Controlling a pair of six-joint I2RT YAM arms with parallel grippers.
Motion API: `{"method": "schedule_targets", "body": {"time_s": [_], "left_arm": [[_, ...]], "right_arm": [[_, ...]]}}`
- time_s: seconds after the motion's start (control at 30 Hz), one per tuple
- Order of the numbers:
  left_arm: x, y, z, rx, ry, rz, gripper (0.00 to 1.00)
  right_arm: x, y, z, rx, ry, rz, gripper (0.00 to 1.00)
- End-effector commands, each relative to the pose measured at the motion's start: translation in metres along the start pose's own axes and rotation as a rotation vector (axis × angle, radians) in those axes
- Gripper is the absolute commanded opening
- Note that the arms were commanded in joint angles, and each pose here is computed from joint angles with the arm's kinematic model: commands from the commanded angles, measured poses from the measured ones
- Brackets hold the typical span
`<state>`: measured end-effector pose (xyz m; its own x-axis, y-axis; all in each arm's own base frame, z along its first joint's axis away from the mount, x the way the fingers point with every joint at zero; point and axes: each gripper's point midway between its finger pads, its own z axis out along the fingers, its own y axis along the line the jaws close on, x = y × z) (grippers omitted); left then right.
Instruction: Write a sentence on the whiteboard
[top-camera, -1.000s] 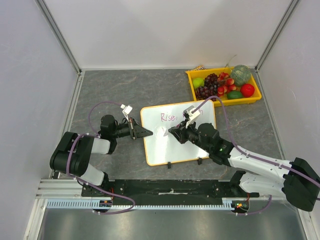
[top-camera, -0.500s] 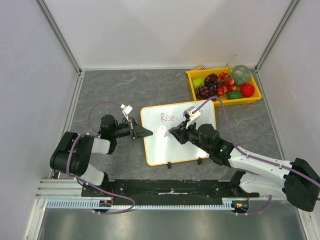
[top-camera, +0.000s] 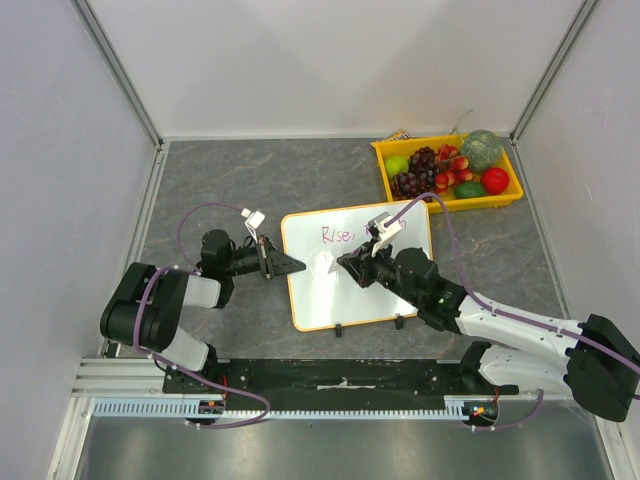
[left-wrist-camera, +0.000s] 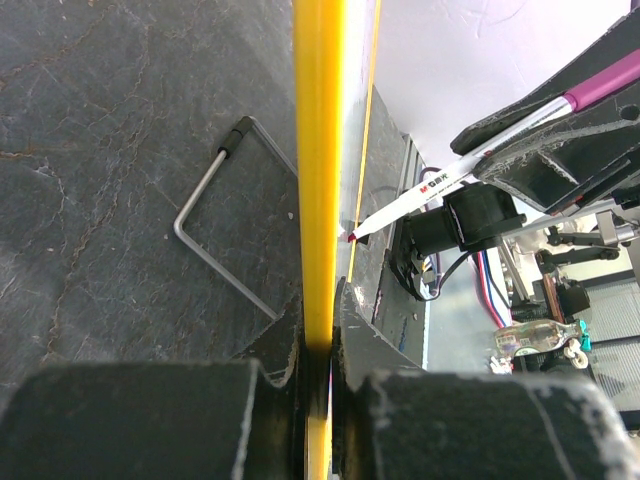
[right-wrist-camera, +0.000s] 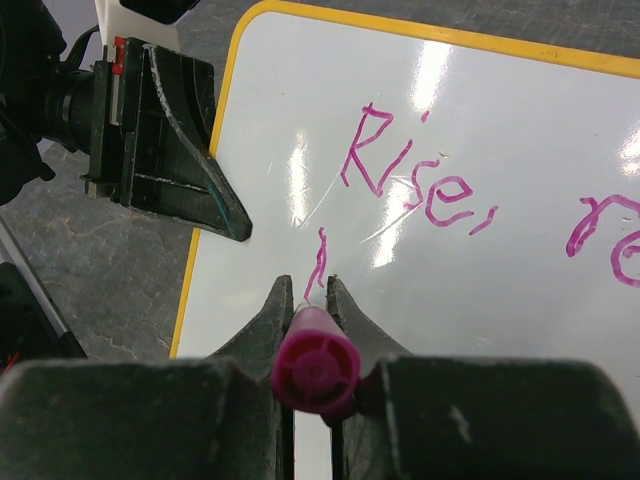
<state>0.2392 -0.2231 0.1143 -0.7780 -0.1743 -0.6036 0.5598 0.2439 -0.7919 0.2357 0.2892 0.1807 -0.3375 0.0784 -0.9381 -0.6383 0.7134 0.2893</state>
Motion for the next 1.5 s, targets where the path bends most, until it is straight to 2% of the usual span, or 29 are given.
{"method": "schedule_targets", "body": {"time_s": [0.0, 0.33, 0.8, 1.47], "left_arm": [[0.014, 0.014, 0.002, -0.034, 0.036, 0.025, 0.02], [0.015, 0.013, 0.002, -0.032, 0.038, 0.025, 0.02], [0.014, 0.013, 0.002, -0.031, 0.037, 0.026, 0.02], [0.014, 0.014, 0.002, -0.033, 0.037, 0.025, 0.02]], "right_arm": [[-0.017, -0.016, 0.005, 0.096, -0.056, -0.022, 0.0], [-0.024, -0.011, 0.009, 0.08, -0.078, -0.01, 0.0], [-0.031, -0.024, 0.006, 0.157, -0.099, 0.004, 0.0], [0.015, -0.027, -0.007, 0.124, 0.03, -0.006, 0.0]]}}
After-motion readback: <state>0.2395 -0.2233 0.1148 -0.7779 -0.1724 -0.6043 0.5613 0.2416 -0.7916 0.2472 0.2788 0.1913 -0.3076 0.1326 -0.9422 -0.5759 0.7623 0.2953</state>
